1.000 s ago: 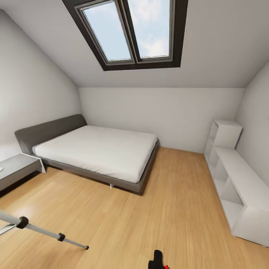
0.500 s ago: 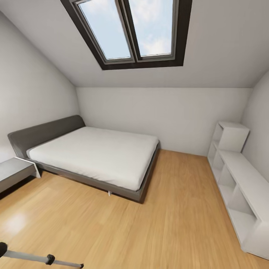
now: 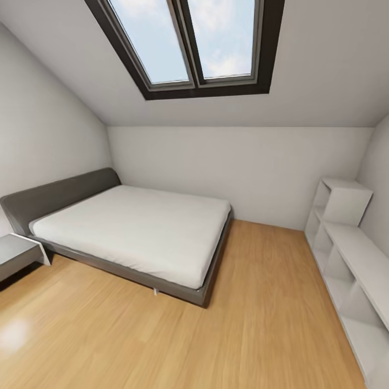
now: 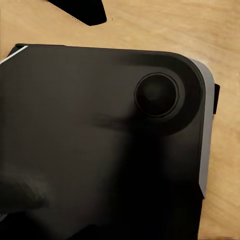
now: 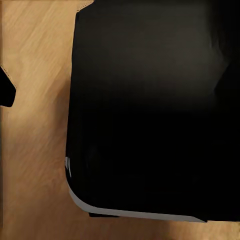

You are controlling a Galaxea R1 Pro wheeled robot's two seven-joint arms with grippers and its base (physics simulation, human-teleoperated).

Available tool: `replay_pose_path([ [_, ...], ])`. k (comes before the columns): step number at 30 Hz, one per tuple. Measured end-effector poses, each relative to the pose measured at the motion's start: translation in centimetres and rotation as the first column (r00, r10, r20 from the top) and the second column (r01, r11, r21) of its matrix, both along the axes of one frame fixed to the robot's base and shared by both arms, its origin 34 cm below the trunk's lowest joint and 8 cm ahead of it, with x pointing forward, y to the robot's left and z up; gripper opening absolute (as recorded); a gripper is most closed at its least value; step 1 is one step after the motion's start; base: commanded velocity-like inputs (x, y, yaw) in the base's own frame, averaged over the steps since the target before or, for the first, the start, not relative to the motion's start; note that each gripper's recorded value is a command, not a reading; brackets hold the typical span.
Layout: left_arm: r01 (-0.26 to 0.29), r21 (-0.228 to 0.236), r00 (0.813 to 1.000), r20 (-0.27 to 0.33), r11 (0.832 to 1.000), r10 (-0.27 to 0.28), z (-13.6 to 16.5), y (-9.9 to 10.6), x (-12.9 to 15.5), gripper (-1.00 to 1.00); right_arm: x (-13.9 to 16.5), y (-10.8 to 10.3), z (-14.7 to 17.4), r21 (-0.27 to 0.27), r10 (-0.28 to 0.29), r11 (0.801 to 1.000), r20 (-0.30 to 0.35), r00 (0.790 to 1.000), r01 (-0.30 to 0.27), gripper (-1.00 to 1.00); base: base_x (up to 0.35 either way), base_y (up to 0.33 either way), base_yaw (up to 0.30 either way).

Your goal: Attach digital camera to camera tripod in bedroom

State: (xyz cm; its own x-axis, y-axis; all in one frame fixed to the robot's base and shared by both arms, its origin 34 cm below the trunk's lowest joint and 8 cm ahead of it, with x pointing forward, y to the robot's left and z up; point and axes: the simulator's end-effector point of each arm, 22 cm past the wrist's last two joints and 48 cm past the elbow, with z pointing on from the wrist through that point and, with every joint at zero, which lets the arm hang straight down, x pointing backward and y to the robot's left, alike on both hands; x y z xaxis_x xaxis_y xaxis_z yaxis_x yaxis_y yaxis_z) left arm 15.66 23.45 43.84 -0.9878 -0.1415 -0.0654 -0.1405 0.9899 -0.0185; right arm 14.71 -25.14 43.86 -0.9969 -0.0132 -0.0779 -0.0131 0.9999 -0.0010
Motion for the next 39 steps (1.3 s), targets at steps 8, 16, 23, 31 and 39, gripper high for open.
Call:
replay_pose_path([
  [8, 0.000, 0.000, 1.000, 0.000, 1.000, 0.000, -0.01, -0.01, 0.02, 1.00, -0.02, 0.28, -0.01, 0.004, 0.001, 1.000, -0.001, 1.000, -0.001, 1.00, 0.115, 0.000, -0.117],
  [16, 0.000, 0.000, 1.000, 0.000, 1.000, 0.000, -0.01, -0.01, 0.03, 1.00, -0.02, 0.46, -0.01, 0.007, 0.001, 1.000, -0.002, 1.000, -0.001, 1.00, 0.014, 0.000, -0.227],
  [23, 0.000, 0.000, 1.000, 0.000, 1.000, 0.000, -0.01, -0.01, 0.03, 1.00, -0.02, 0.53, -0.01, 0.008, 0.001, 1.000, -0.002, 1.000, -0.001, 1.00, 0.003, 0.000, -0.241],
  [31, 0.000, 0.000, 1.000, 0.000, 1.000, 0.000, -0.01, -0.01, 0.03, 1.00, -0.02, 0.55, -0.01, 0.008, 0.002, 1.000, -0.002, 1.000, -0.002, 1.00, 0.000, 0.000, -0.244],
  [39, 0.000, 0.000, 1.000, 0.000, 1.000, 0.000, -0.01, -0.01, 0.03, 1.00, -0.02, 0.55, -0.01, 0.008, 0.002, 1.000, -0.002, 1.000, -0.002, 1.00, 0.000, 0.000, -0.243],
])
